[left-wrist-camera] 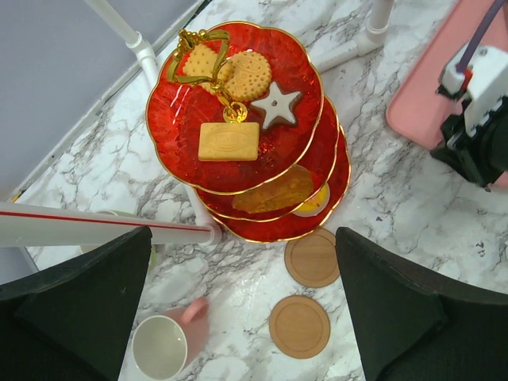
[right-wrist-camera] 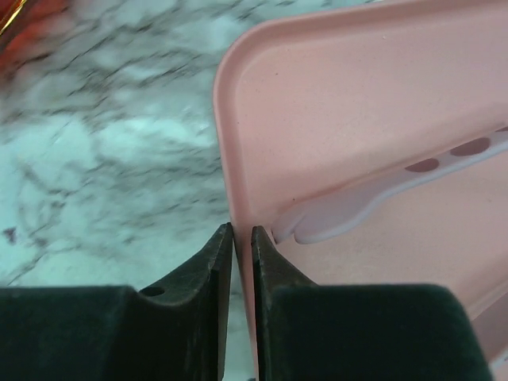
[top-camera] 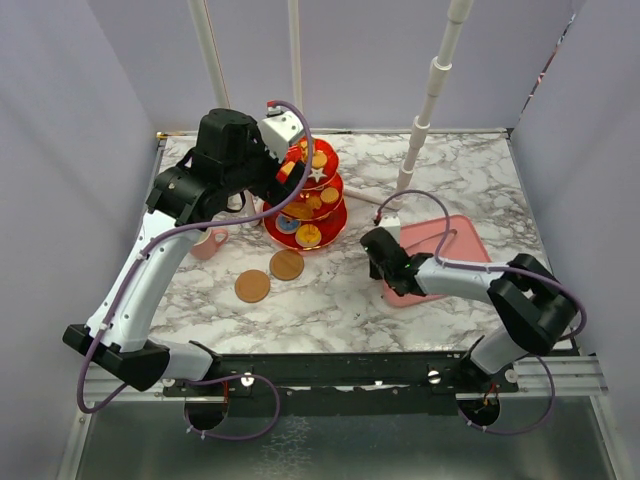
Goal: Serve the afternoon tea
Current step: Move the tray at the center of the board.
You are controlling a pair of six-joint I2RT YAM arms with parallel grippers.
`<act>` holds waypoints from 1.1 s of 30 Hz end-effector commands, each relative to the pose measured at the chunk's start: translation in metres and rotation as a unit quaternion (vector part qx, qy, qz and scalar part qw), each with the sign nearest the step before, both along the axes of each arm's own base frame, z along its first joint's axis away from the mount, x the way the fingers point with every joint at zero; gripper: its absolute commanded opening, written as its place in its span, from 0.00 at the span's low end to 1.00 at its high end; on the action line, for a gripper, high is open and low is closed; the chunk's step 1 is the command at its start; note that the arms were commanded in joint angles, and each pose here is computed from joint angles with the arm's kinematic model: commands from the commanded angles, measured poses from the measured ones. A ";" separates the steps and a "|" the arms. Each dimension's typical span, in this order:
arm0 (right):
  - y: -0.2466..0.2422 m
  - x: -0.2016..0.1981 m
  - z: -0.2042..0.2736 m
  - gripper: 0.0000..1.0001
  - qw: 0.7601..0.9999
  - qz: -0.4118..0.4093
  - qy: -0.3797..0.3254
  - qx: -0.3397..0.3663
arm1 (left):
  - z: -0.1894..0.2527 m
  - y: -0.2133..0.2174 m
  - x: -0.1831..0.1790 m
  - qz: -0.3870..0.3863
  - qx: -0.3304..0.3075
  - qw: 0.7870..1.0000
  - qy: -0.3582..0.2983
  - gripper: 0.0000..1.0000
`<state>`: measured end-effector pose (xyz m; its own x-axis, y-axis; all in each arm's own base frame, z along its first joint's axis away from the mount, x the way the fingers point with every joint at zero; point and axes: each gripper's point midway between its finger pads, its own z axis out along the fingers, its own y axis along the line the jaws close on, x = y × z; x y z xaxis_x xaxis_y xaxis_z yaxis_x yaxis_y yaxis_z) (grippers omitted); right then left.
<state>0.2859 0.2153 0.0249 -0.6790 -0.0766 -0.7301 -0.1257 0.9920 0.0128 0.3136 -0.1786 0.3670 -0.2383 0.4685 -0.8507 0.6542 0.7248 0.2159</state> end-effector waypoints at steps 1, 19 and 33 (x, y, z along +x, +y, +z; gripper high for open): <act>-0.039 0.009 0.006 0.17 1.000 -0.007 0.025 -0.002 | 0.009 0.003 0.002 0.004 0.001 1.000 -0.013 0.99; -0.086 0.041 0.090 0.23 0.993 -0.089 -0.047 0.060 | -0.003 -0.001 -0.005 -0.015 0.007 1.000 0.005 0.99; 0.135 -0.013 0.093 0.47 0.966 0.212 -0.107 0.101 | 0.005 -0.008 -0.013 -0.038 -0.013 0.999 0.013 0.99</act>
